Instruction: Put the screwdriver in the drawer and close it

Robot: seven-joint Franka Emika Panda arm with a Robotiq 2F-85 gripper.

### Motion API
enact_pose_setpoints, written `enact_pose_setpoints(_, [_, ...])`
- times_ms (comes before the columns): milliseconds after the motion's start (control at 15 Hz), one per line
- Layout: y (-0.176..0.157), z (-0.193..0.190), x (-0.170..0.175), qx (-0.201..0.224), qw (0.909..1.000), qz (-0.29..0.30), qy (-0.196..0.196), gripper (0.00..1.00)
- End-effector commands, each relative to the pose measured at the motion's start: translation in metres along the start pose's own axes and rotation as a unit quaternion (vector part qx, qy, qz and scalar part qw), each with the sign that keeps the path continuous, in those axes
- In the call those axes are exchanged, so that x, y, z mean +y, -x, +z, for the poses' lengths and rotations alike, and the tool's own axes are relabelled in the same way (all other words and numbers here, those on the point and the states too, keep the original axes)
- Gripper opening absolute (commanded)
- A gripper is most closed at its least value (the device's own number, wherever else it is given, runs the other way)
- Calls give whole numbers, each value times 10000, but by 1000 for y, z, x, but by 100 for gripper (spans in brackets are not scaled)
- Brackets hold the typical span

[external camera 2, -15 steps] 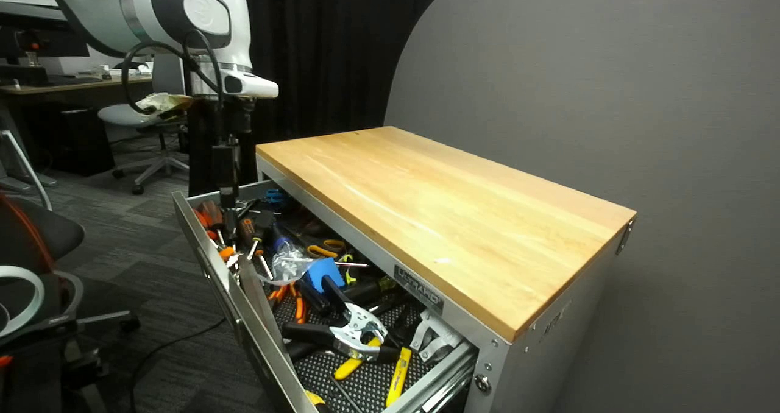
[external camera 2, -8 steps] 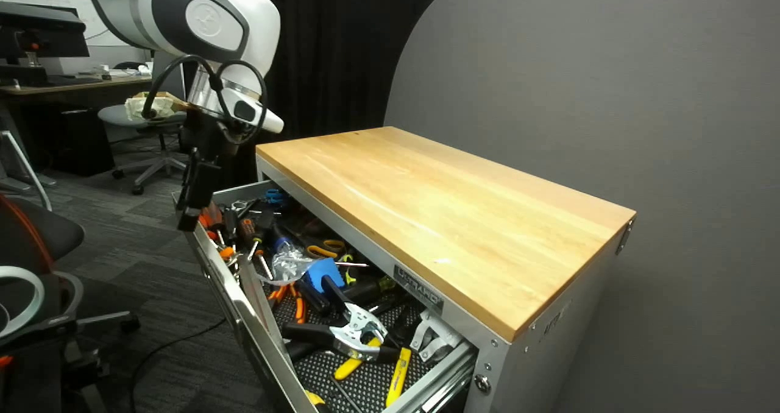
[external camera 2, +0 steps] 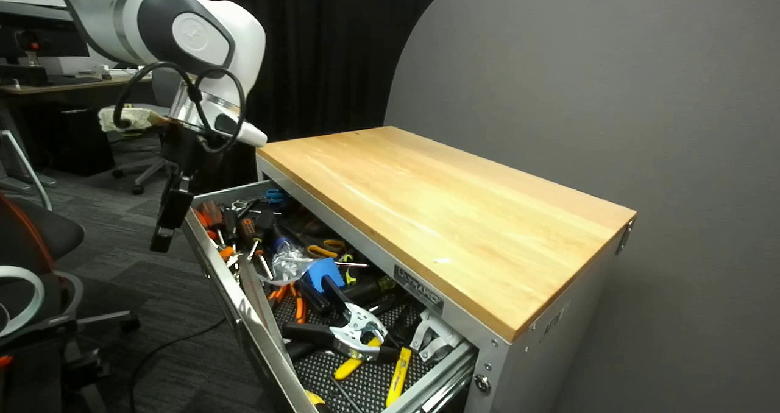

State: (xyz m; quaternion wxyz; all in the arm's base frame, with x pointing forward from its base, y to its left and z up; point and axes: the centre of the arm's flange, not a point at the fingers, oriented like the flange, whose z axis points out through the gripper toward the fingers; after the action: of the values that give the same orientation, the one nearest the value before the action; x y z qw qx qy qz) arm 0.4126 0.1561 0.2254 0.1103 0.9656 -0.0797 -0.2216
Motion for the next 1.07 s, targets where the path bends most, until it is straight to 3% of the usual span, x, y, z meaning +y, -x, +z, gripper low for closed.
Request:
enact_pose_setpoints(0, [8, 5, -16, 871, 9951, 447, 149, 7])
enact_pose_setpoints(267, [6, 9, -29, 1599, 9839, 772, 221, 0])
enact_pose_setpoints(333, [5, 10, -32, 1666, 9824, 809, 256, 4])
enact_pose_setpoints(867, [-1, 32, -41, 1427, 9844, 877, 537, 5])
enact_pose_setpoints(1000, [-4, 36, -44, 1548, 9825, 908, 499, 5])
